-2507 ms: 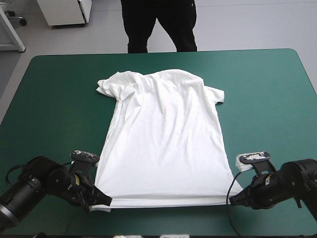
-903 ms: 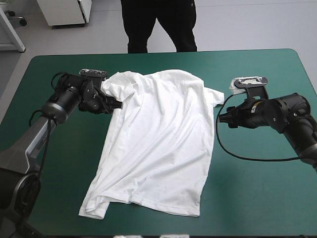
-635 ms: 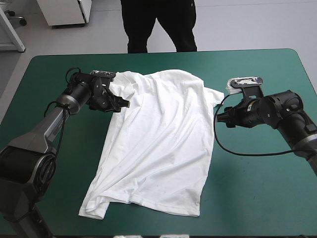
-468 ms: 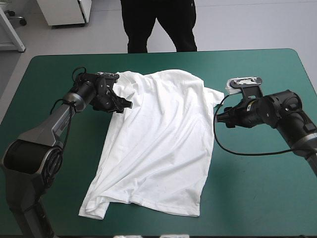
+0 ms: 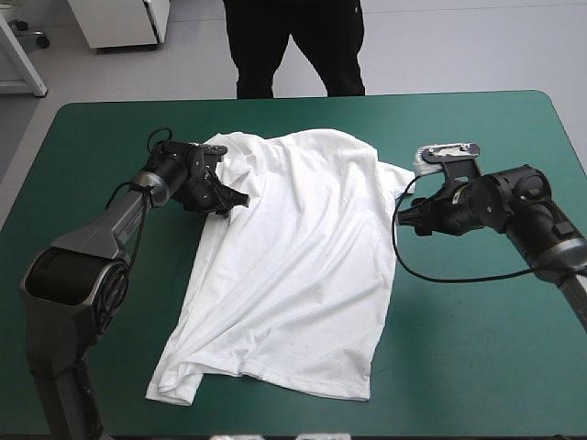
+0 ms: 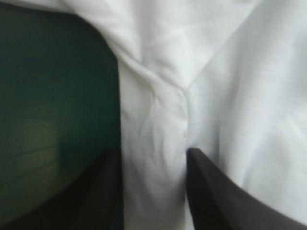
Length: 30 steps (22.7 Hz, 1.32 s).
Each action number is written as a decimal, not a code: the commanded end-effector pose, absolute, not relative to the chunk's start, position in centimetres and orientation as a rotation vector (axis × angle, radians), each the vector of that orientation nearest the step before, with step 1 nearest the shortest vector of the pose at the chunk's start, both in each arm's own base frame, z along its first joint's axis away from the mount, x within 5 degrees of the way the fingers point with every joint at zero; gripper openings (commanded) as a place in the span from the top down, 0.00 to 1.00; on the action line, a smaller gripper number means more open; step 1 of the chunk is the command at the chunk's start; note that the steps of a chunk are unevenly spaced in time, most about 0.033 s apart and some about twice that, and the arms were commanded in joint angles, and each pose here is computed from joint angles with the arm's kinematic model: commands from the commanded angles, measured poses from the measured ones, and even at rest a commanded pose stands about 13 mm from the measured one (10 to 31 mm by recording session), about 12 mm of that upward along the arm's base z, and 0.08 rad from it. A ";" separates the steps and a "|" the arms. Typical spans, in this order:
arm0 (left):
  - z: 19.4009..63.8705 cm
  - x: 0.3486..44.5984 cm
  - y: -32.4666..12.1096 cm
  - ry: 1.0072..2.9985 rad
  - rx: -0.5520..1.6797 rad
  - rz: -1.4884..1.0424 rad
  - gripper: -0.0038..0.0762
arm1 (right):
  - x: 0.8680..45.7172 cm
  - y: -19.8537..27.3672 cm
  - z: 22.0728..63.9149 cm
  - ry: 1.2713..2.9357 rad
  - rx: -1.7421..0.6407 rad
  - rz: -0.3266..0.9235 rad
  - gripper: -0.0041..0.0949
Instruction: Fold the cloth
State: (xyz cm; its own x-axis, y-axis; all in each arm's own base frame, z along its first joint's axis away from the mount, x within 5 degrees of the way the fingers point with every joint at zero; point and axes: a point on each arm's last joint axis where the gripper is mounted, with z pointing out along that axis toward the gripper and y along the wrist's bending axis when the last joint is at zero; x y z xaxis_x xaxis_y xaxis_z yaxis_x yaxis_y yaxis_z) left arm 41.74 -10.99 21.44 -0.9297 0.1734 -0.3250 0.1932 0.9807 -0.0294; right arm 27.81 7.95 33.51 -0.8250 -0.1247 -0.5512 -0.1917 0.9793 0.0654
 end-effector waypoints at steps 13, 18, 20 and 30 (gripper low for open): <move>23.0 41.9 -11.1 2.744 0.262 -0.112 0.96 | 37.9 11.3 30.4 2.594 -0.178 0.218 0.36; 23.2 42.0 -11.2 2.736 0.261 -0.116 0.96 | 39.0 12.3 27.1 2.701 -0.216 0.191 0.38; 23.3 42.1 -11.2 2.730 0.260 -0.117 0.96 | 39.2 13.4 26.4 2.692 -0.252 0.193 0.43; 23.5 41.9 -11.3 2.756 0.249 -0.140 0.96 | 39.8 14.8 22.3 2.798 -0.255 0.165 0.48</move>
